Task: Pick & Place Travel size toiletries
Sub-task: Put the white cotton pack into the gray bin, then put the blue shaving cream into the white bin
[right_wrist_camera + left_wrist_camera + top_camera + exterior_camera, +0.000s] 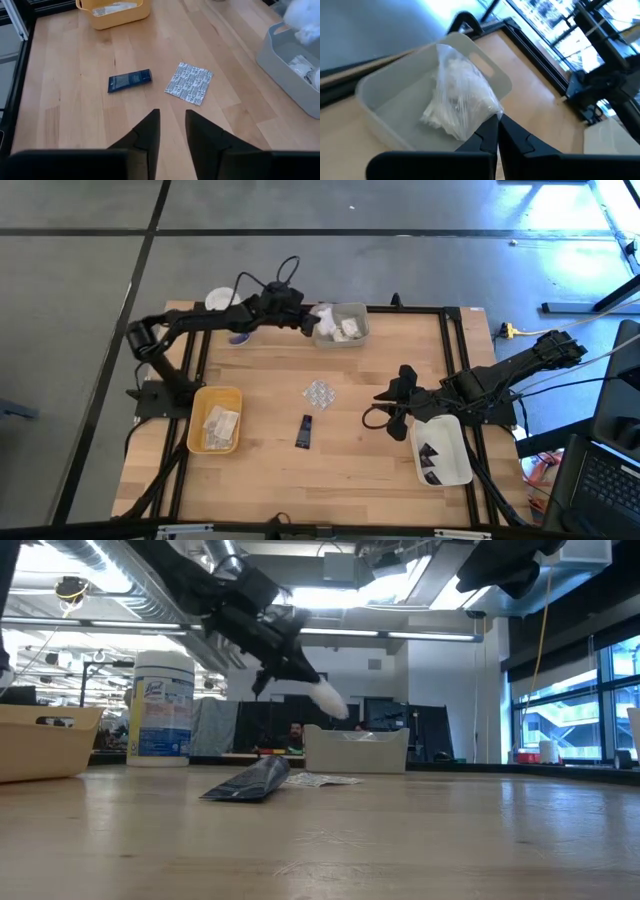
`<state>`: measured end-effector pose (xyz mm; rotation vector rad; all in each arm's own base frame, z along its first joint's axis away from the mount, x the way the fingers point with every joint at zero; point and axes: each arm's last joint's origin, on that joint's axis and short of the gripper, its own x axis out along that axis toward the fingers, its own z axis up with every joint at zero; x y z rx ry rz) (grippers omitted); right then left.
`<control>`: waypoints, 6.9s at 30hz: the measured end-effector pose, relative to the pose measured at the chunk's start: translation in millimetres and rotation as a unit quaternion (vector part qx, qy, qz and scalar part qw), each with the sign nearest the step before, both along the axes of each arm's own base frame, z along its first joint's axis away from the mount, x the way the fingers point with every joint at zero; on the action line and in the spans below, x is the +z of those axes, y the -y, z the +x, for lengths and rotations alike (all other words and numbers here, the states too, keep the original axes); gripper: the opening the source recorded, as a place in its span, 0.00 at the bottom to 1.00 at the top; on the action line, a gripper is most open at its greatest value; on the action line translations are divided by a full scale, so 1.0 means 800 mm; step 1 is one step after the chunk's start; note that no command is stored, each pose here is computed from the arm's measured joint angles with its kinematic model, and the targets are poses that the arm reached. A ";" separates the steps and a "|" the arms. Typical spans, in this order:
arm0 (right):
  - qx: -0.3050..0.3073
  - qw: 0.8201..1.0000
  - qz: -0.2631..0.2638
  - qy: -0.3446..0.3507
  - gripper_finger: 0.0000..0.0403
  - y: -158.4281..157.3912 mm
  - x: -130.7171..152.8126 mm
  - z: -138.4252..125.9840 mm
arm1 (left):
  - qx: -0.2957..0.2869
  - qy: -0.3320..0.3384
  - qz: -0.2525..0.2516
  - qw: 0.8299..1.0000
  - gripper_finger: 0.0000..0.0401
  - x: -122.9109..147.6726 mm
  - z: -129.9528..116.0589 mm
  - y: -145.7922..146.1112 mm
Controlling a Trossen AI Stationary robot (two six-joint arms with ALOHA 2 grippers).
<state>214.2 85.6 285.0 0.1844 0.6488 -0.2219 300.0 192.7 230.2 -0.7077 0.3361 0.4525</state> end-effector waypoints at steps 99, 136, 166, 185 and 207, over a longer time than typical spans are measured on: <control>0.003 1.000 -0.003 -0.002 0.15 0.000 0.000 0.000 | -0.160 -0.054 0.236 0.957 0.19 0.048 -0.095 0.258; 0.002 1.000 0.008 0.024 0.16 -0.006 -0.001 0.013 | -0.212 -0.007 0.289 0.934 0.19 0.025 -0.129 0.315; 0.117 0.992 -0.025 -0.045 0.18 -0.074 -0.064 0.041 | -0.225 -0.016 0.273 0.935 0.19 0.016 -0.122 0.317; 0.109 0.993 -0.016 -0.043 0.09 -0.075 -0.064 0.041 | -0.249 -0.076 0.249 0.933 0.23 -0.059 -0.059 0.327; 0.109 0.993 -0.016 -0.044 0.12 -0.075 -0.064 0.041 | -0.191 -0.018 0.157 0.969 0.50 -0.054 -0.051 0.328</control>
